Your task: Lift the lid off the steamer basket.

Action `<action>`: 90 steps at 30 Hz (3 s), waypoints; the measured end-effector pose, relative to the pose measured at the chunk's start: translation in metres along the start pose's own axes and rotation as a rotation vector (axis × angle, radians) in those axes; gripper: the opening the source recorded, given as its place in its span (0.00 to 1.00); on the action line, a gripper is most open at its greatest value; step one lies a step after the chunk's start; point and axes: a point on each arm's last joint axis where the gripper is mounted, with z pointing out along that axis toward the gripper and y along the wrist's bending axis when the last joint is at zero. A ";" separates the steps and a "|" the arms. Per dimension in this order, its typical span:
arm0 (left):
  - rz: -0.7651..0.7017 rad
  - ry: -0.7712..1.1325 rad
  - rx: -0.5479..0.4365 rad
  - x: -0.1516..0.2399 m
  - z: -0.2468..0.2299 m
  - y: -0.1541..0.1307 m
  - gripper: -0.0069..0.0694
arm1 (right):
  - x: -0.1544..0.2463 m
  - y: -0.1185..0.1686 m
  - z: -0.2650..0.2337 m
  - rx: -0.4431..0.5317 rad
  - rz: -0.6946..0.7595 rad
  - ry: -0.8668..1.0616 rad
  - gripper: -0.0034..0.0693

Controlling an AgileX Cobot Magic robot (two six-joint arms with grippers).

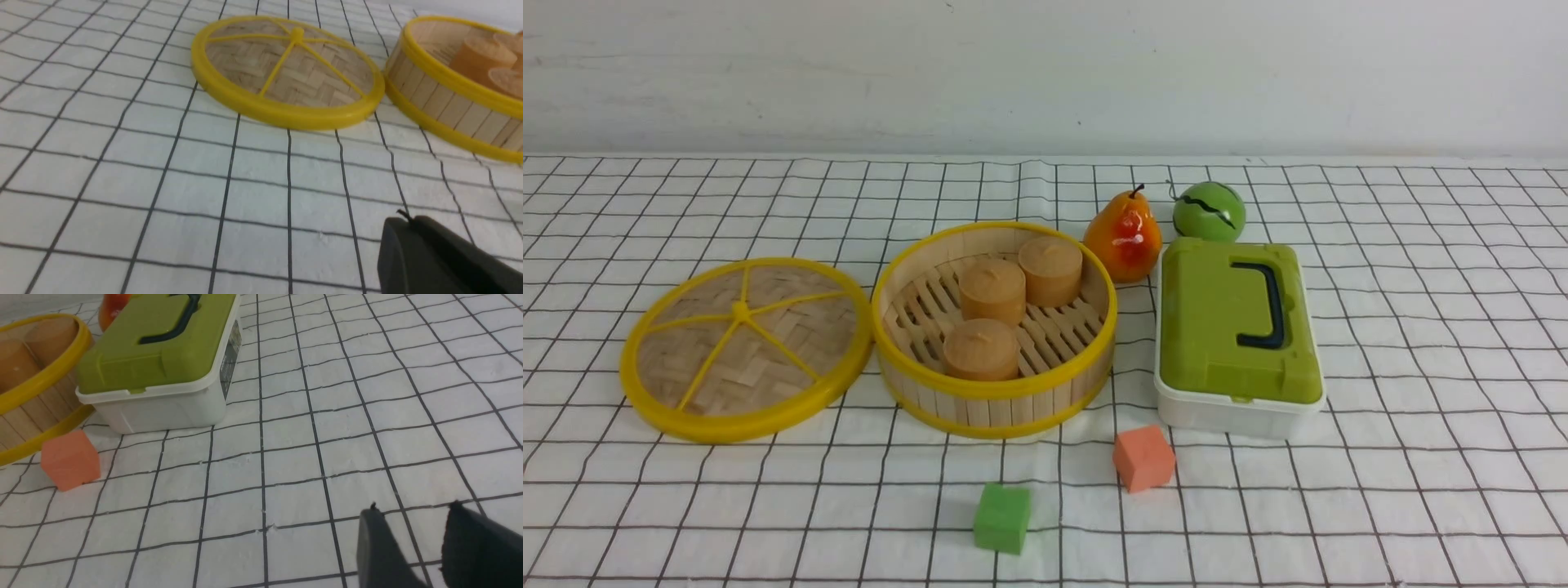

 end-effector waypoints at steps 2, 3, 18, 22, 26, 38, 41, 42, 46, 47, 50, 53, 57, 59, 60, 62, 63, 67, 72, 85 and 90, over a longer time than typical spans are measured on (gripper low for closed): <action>0.032 0.016 0.003 0.001 0.000 0.000 0.07 | 0.000 0.000 0.000 0.000 0.000 0.000 0.38; 0.044 0.018 0.005 0.002 0.000 0.000 0.07 | 0.000 0.000 0.000 0.000 0.000 0.000 0.38; 0.056 0.024 0.008 0.002 0.000 -0.001 0.07 | 0.000 0.000 0.000 0.000 0.000 0.000 0.38; 0.055 0.024 0.008 0.002 0.000 -0.001 0.07 | 0.000 0.000 0.000 0.000 0.000 0.000 0.38; 0.055 0.024 0.008 0.002 0.000 -0.001 0.07 | 0.000 0.000 0.000 0.000 0.000 0.000 0.38; 0.055 0.024 0.008 0.002 0.000 -0.001 0.07 | 0.000 0.000 0.000 0.000 0.000 0.001 0.38; 0.055 0.024 0.008 0.002 0.000 -0.001 0.07 | 0.000 0.000 0.000 0.000 0.000 0.001 0.38; 0.055 0.024 0.008 0.002 0.000 -0.001 0.07 | 0.000 0.000 0.000 0.000 0.000 0.001 0.38; 0.055 0.024 0.008 0.002 0.000 -0.001 0.07 | 0.000 0.000 0.000 0.000 0.000 0.001 0.38; 0.055 0.024 0.008 0.002 0.000 -0.001 0.07 | 0.000 0.000 0.000 0.000 0.000 0.001 0.38; 0.055 0.024 0.008 0.002 0.000 -0.001 0.07 | 0.000 0.000 0.000 0.000 0.000 0.001 0.38; 0.055 0.024 0.008 0.002 0.000 -0.001 0.07 | 0.000 0.000 0.000 0.000 0.000 0.001 0.38; 0.055 0.025 0.008 0.002 0.000 -0.001 0.07 | 0.000 0.000 0.000 0.000 0.000 0.001 0.38; 0.055 0.025 0.008 0.002 0.000 -0.001 0.08 | 0.000 0.000 0.000 0.000 0.000 0.001 0.38; 0.055 0.025 0.008 0.002 0.000 -0.001 0.08 | 0.000 0.000 0.000 0.000 0.000 0.001 0.38; 0.055 0.025 0.008 0.002 0.000 -0.001 0.08 | 0.000 0.000 0.000 0.000 0.000 0.001 0.38; 0.055 0.025 0.008 0.002 0.000 -0.001 0.08 | 0.000 0.000 0.000 0.000 0.000 0.001 0.38; 0.055 0.025 0.008 0.002 0.000 -0.001 0.09 | 0.000 0.000 0.000 0.000 0.000 0.002 0.38; 0.055 0.025 0.008 0.002 0.000 -0.001 0.09 | 0.000 0.000 0.000 0.000 0.000 0.003 0.38; 0.055 0.027 0.008 0.003 0.000 -0.001 0.11 | 0.000 0.000 0.000 0.000 0.000 0.003 0.38; 0.055 0.027 0.008 0.003 0.000 -0.001 0.11 | 0.000 0.000 0.000 0.000 0.000 0.003 0.38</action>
